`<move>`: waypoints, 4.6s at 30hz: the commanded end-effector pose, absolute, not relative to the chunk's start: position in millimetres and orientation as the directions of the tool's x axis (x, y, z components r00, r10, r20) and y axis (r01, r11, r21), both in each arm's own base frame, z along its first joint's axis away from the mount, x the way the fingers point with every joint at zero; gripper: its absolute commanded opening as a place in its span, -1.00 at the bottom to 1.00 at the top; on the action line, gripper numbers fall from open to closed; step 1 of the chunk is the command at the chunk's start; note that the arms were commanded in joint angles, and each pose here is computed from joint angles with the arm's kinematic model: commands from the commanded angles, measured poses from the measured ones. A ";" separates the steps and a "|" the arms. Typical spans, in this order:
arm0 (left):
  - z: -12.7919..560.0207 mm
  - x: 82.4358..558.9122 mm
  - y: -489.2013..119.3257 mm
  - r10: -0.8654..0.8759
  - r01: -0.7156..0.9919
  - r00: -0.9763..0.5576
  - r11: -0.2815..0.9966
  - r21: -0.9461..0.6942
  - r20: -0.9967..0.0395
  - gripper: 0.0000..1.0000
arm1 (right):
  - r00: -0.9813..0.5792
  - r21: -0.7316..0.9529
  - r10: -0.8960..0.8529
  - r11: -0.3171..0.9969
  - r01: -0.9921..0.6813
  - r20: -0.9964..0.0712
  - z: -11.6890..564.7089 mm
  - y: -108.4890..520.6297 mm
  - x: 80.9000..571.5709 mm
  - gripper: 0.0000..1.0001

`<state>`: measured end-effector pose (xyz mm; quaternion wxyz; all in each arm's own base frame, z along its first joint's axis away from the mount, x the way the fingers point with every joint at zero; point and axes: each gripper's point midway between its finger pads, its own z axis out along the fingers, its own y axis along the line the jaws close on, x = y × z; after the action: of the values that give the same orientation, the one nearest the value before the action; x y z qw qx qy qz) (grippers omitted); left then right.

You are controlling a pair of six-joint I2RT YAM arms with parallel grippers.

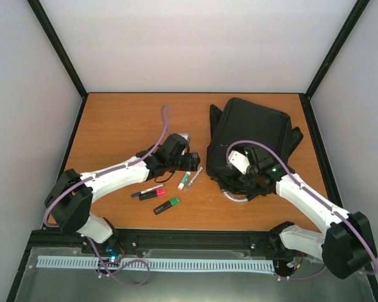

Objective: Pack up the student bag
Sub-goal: Zip the student bag at the center of the board.

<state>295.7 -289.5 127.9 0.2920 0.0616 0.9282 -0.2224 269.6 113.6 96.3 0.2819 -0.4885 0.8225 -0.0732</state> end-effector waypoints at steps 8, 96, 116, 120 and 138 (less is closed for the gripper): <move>139.4 293.7 -327.2 0.082 0.443 -0.772 0.781 -0.441 -0.630 0.42 | -0.368 -0.498 -0.873 0.485 -0.719 -0.320 112.2 42.2 235.7 -0.94; 124.4 204.8 -368.4 0.391 0.801 -0.532 0.520 -0.296 -0.751 0.34 | -0.635 0.028 -0.573 0.730 -0.682 -0.517 166.9 108.6 268.0 0.57; 123.8 286.0 -354.6 0.267 0.747 -0.559 0.573 -0.337 -0.785 0.36 | -0.328 -0.478 -0.935 0.353 -0.805 -0.138 98.3 99.2 219.0 0.41; 113.8 291.2 -383.4 0.315 0.811 -0.515 0.481 -0.334 -0.798 0.32 | -0.308 -0.498 -0.932 0.363 -0.788 -0.193 111.8 93.9 211.8 0.27; 52.3 301.7 -433.9 0.434 0.883 -0.431 0.386 -0.268 -0.792 0.16 | -0.353 -0.474 -0.908 0.418 -0.775 -0.225 108.5 82.1 203.8 0.13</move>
<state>295.1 -407.6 31.1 0.2791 0.3975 0.8077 -0.3343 203.0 87.0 106.8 0.2304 -0.5295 0.8049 -0.1369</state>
